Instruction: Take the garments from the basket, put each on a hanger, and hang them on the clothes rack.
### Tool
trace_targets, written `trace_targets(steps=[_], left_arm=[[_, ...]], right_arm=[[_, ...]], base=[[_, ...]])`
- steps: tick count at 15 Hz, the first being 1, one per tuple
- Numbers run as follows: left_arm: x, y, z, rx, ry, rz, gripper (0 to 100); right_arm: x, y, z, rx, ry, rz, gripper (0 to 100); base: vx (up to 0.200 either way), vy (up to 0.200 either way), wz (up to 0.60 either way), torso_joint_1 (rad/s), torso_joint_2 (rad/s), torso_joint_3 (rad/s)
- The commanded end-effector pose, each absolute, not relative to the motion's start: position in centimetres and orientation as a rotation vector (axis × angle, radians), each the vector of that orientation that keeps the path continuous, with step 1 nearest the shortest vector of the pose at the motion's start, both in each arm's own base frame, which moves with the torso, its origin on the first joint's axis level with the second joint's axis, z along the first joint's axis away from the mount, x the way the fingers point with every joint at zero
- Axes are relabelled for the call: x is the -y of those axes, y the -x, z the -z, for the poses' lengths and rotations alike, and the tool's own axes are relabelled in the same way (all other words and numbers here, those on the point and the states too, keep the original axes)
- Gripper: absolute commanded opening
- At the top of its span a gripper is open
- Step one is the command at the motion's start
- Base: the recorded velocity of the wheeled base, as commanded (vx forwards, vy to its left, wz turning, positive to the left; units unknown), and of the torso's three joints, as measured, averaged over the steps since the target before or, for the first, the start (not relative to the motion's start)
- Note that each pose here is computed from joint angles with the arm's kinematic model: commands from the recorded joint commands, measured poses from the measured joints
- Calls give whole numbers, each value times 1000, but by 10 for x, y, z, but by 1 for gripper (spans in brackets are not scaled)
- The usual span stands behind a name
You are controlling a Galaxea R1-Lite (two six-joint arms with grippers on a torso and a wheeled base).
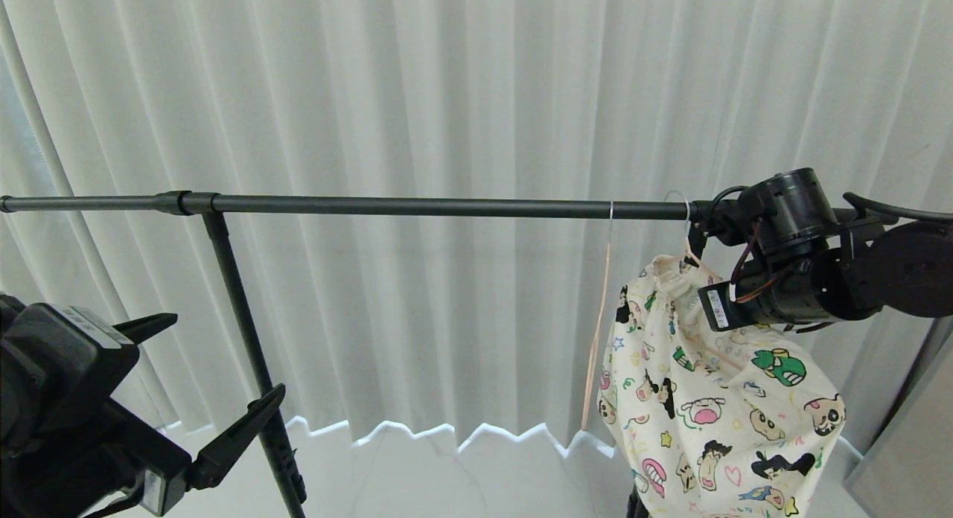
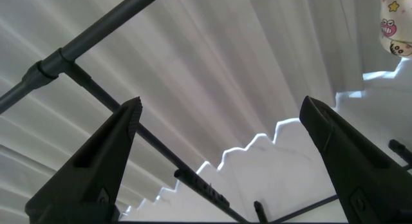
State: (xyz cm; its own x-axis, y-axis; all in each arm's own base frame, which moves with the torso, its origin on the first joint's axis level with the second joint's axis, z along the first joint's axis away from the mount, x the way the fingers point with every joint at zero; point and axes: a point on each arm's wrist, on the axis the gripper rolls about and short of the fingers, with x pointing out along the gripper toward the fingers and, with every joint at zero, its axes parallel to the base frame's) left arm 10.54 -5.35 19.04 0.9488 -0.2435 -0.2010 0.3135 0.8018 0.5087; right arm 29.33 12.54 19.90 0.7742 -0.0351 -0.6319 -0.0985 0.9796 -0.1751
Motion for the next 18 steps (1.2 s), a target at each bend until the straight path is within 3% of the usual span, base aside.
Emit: trace_targets(steps=[1, 3, 4, 7, 14, 18], left_arm=[[53, -105, -191, -126, -564, 298, 100], [53, -105, -191, -126, -564, 298, 100], [53, -105, -191, -126, -564, 298, 100], [53, -105, -191, -124, -561, 296, 100], [49, -109, -184, -171, -566, 243, 100], [42, -110, -180, -201, -560, 189, 100]], right_arm=[[-126, -294, -197, -692, 206, -35, 0], [-126, -294, -198, -689, 206, -33, 0], [-126, -294, -198, -687, 205, -33, 100], [-123, -286, -208, -662, 183, -32, 100], [-90, -211, -257, -510, 29, -104, 100], [-73, -191, -269, -449, 46, -60, 100]], base=[[0, 0, 0, 0, 0, 0], [0, 0, 0, 0, 0, 0], [0, 0, 0, 0, 0, 0], [0, 0, 0, 0, 0, 0], [0, 0, 0, 0, 0, 0], [-50, 0, 0, 1, 1, 1]])
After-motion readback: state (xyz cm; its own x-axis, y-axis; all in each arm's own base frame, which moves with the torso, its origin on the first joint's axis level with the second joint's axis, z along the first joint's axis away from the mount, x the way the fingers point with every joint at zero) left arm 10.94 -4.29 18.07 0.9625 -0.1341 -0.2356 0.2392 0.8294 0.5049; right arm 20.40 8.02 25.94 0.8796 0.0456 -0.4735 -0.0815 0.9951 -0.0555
